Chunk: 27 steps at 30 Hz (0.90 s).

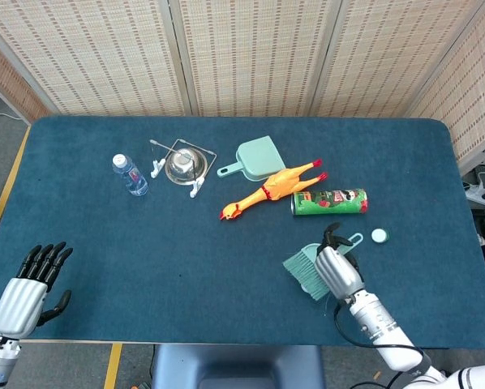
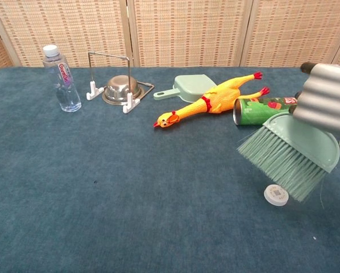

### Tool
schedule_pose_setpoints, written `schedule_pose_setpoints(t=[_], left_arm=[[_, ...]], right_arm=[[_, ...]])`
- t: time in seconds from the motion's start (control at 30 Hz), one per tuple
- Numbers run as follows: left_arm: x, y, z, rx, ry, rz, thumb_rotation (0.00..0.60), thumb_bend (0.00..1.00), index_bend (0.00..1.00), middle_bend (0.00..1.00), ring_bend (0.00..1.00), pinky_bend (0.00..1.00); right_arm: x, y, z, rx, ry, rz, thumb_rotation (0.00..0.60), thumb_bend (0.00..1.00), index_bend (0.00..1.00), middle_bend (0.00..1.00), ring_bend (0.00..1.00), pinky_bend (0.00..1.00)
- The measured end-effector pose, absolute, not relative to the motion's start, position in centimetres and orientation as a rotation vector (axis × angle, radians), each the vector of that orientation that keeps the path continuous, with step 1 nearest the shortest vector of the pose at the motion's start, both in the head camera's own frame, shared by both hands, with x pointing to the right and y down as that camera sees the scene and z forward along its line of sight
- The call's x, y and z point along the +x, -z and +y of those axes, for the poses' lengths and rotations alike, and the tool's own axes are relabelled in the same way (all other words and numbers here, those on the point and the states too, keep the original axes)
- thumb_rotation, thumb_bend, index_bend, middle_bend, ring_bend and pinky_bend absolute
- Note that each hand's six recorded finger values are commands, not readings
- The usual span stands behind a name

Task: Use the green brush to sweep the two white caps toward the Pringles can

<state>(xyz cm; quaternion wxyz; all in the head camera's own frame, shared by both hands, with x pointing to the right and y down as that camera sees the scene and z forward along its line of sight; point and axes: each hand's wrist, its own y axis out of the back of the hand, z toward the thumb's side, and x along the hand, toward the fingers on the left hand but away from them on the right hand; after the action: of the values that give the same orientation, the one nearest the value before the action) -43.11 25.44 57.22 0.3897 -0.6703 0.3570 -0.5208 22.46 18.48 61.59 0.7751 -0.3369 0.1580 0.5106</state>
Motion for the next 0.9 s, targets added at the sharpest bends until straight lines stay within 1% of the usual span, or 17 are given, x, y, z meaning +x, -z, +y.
schedule_pose_setpoints(t=[0.13, 0.4, 0.7, 0.9], left_arm=[[-43.3, -57.1, 25.4, -1.709, 1.319, 0.916, 0.600, 0.41, 0.00, 0.00, 0.00, 0.04], [-43.5, -56.8, 25.3, -1.714, 1.311, 0.923, 0.600, 0.41, 0.00, 0.00, 0.00, 0.04], [-43.6, -56.4, 25.3, -1.712, 1.304, 0.936, 0.600, 0.41, 0.00, 0.00, 0.00, 0.05], [-43.9, -56.4, 25.3, -1.714, 1.306, 0.942, 0.600, 0.41, 0.00, 0.00, 0.00, 0.05]], right_arm=[[20.6, -61.8, 19.6, -0.670, -1.047, 0.397, 0.600, 0.49, 0.93, 0.84, 0.58, 0.30], [18.0, -63.8, 21.8, -0.588, -1.004, 0.499, 0.600, 0.49, 0.93, 0.84, 0.58, 0.30], [18.0, -64.7, 21.8, -0.486, -1.006, 0.538, 0.600, 0.49, 0.93, 0.84, 0.58, 0.30], [19.4, -65.6, 21.4, -0.378, -1.045, 0.594, 0.600, 0.49, 0.93, 0.84, 0.58, 0.30]])
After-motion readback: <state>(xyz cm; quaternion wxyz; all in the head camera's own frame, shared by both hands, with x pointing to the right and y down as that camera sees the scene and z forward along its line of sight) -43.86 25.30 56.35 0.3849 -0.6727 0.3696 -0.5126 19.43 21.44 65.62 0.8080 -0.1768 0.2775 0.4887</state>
